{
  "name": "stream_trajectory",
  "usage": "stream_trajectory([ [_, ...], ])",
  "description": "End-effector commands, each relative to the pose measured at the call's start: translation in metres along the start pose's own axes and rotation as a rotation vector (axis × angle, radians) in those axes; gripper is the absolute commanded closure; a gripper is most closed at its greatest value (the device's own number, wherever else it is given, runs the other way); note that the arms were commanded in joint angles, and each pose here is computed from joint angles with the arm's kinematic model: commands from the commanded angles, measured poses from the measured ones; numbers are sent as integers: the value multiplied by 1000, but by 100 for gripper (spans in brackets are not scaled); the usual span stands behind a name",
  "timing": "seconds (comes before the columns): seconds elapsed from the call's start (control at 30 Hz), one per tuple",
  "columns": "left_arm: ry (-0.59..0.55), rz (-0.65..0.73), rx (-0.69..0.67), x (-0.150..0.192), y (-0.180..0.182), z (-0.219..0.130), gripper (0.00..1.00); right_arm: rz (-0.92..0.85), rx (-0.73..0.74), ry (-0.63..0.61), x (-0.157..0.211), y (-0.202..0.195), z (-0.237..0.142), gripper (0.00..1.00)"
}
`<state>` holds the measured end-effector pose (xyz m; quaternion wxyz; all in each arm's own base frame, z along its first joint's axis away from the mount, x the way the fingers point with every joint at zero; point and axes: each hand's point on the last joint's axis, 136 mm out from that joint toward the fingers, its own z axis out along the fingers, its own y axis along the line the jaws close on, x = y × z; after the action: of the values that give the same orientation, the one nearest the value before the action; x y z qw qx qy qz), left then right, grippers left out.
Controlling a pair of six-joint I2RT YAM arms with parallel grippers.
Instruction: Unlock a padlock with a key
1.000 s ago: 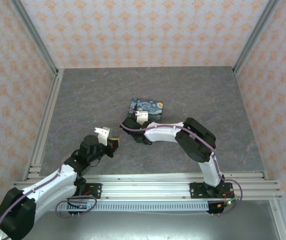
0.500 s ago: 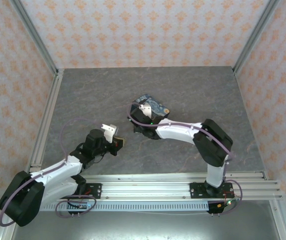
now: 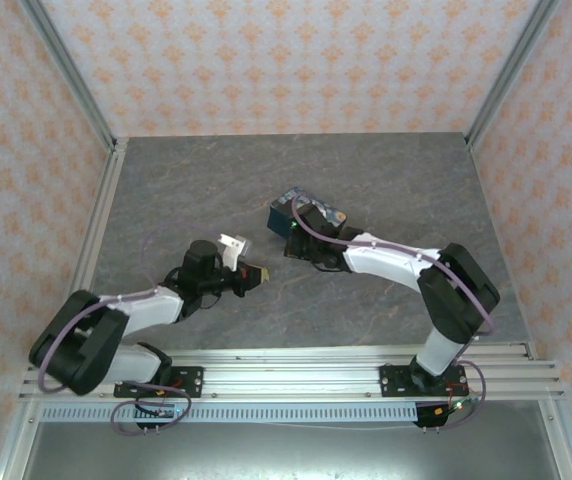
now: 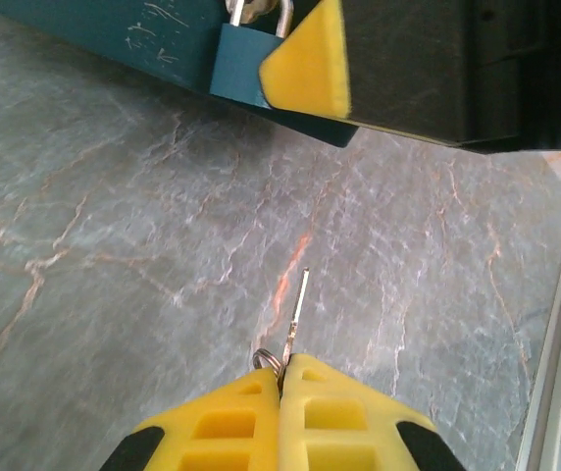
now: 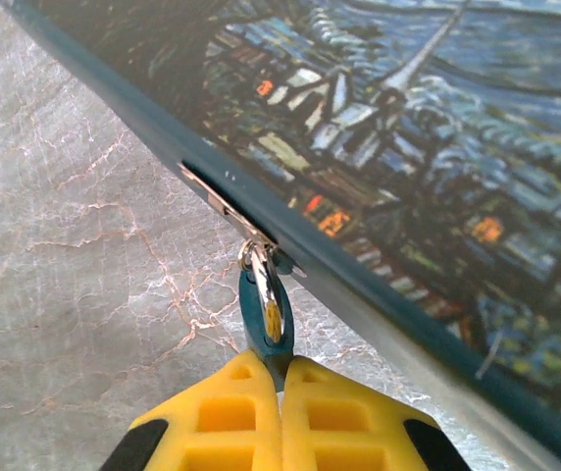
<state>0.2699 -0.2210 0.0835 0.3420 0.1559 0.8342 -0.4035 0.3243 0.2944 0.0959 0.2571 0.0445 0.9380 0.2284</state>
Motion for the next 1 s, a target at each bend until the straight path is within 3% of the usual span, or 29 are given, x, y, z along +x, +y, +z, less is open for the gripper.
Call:
stream_trajectory([
  [0.0,-67,14,150,-34,-22,11,100,63,-119,-26,-17,17,-18,100],
  [0.4,-99,-61,297,-65,-15,46,100,181,-198,-9,-26,5,-29,100],
  [0.6,-121,-180,374,-71,-11,57,100,221,-216,-10,-29,-1,-31,100],
  [0.97,-37,-331,436,-60,-5,72,100,258,-238,-17,-31,-6,-32,100],
])
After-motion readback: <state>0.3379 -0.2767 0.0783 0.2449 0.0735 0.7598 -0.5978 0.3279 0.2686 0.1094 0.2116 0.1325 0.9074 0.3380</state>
